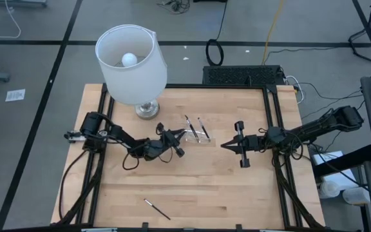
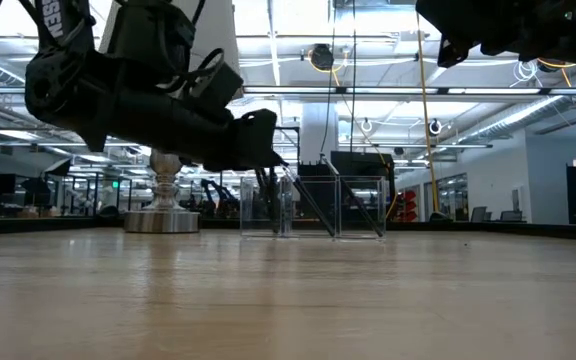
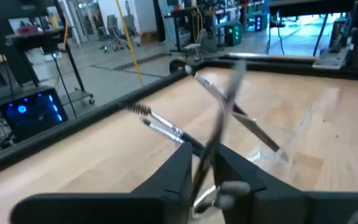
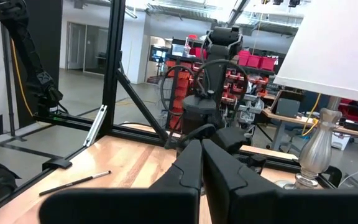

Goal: Sort items
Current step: Put the eyeshadow brush into the transparent organizer

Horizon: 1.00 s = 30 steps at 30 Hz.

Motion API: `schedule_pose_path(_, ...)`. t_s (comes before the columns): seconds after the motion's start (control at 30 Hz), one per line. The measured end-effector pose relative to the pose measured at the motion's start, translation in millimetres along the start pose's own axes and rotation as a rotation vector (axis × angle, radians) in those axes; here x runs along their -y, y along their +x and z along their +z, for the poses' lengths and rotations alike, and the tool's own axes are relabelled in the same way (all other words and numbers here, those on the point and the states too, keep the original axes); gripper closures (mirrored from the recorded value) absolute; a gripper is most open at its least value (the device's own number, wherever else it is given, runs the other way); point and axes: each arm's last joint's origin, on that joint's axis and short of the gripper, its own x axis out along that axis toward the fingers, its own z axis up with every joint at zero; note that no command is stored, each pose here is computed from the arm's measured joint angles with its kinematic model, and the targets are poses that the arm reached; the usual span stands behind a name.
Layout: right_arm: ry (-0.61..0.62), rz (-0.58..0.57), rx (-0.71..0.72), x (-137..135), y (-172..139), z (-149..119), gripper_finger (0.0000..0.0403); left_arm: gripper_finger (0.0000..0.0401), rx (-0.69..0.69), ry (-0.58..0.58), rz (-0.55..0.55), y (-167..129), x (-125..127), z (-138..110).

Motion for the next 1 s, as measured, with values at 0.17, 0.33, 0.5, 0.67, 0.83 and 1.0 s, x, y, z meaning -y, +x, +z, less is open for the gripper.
schedule_pose_path(0.17,0.000,0.000,0.000,0.0,0.0,0.0,0.0403,0.0298,0.059,0.059,0.017,-7.8,4.6,12.7)
schedule_pose_path(0.33,0.006,0.000,0.000,0.0,-0.1,-0.1,0.0403,0.0275,0.132,0.161,0.069,-31.4,10.2,48.0)
schedule_pose_path(0.5,0.020,0.000,0.000,0.0,-0.1,-0.1,0.0403,0.0266,0.176,0.253,0.142,-68.2,9.6,92.1)
schedule_pose_path(0.67,0.021,0.000,0.000,0.0,-0.1,-0.1,0.0403,0.0266,0.172,0.345,0.154,-122.1,5.5,131.0)
schedule_pose_path(0.83,0.021,0.001,-0.009,-0.2,-0.1,-1.0,0.0403,0.0265,0.100,0.408,0.126,-174.7,0.9,145.2)
schedule_pose_path(1.0,0.038,0.001,-0.020,-0.3,-0.1,-2.0,0.0403,0.0265,0.118,0.469,-0.029,-222.2,7.4,131.3)
